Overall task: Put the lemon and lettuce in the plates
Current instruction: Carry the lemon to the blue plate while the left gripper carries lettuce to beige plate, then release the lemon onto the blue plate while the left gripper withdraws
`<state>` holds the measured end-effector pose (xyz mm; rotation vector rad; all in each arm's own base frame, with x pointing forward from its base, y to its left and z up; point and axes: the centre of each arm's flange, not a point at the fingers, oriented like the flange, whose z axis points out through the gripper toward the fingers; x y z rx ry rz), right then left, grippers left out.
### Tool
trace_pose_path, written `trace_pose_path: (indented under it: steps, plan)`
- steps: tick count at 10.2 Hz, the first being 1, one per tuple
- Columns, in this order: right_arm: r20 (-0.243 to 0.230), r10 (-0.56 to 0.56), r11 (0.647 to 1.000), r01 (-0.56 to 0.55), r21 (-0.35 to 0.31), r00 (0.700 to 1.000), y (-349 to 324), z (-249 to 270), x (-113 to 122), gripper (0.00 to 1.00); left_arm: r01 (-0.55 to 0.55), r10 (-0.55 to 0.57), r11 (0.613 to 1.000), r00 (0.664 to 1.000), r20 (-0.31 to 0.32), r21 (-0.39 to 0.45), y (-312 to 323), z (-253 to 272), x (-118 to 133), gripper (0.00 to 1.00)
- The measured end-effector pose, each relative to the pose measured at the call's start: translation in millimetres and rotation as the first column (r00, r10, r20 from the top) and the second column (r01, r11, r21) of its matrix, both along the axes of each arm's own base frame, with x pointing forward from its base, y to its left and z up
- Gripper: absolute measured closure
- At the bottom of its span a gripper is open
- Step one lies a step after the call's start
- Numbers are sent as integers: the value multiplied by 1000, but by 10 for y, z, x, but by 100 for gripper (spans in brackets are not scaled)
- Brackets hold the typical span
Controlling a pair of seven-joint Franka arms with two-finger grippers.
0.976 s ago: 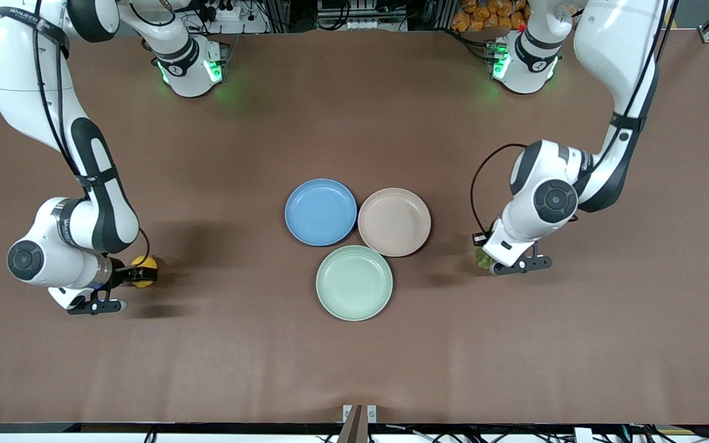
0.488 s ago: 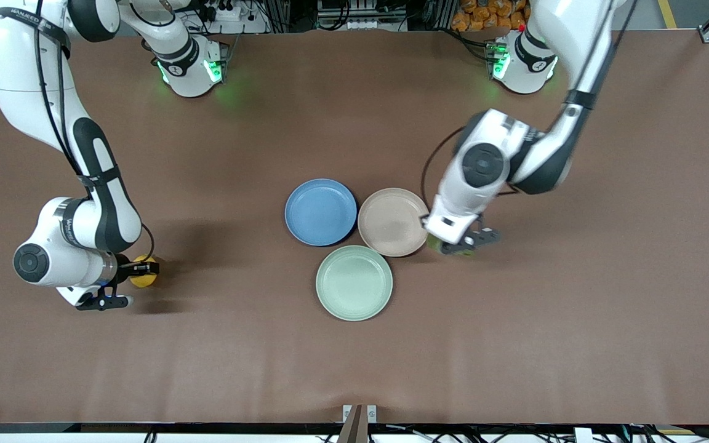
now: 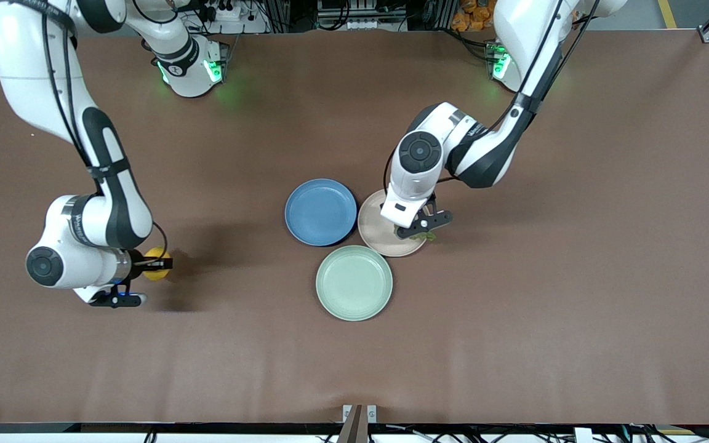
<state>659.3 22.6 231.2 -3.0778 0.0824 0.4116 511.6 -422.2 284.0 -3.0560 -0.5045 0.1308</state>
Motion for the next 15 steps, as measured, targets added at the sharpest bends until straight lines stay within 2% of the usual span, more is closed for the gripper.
trace_pose_path:
  steps: [2, 4, 5, 7, 10, 13, 15]
  plan:
    - [-46, -74, 997, 72, -31, 996, 458, 267, -74, 38, -17, 17, 1000, 1000, 14, -4, 51, 52, 91, 44]
    - [-87, -131, 990, 125, -71, 988, 1077, 422, -187, 38, -56, 57, 998, 997, 60, -19, 203, 267, 338, 22]
    - [-105, -157, 986, 150, -75, 982, 1404, 464, -264, 38, -78, 81, 997, 992, 94, -27, 362, 443, 503, 4]
    - [-116, -236, 970, 228, -80, 965, 1898, 534, -378, 38, -59, 64, 998, 986, 155, -36, 758, 858, 764, 0]
    - [-125, -354, 934, 343, -100, 927, 2658, 595, -640, 38, 25, -22, 1000, 987, 160, -14, 1355, 1470, 885, 0]
    - [-59, -450, 890, 442, -114, 891, 3515, 523, -996, 38, 90, -91, 996, 986, 140, 10, 1758, 2004, 800, 0]
    - [-27, -501, 861, 495, -114, 865, 3891, 290, -1182, 38, 124, -126, 992, 983, 134, 20, 2072, 2378, 714, 0]
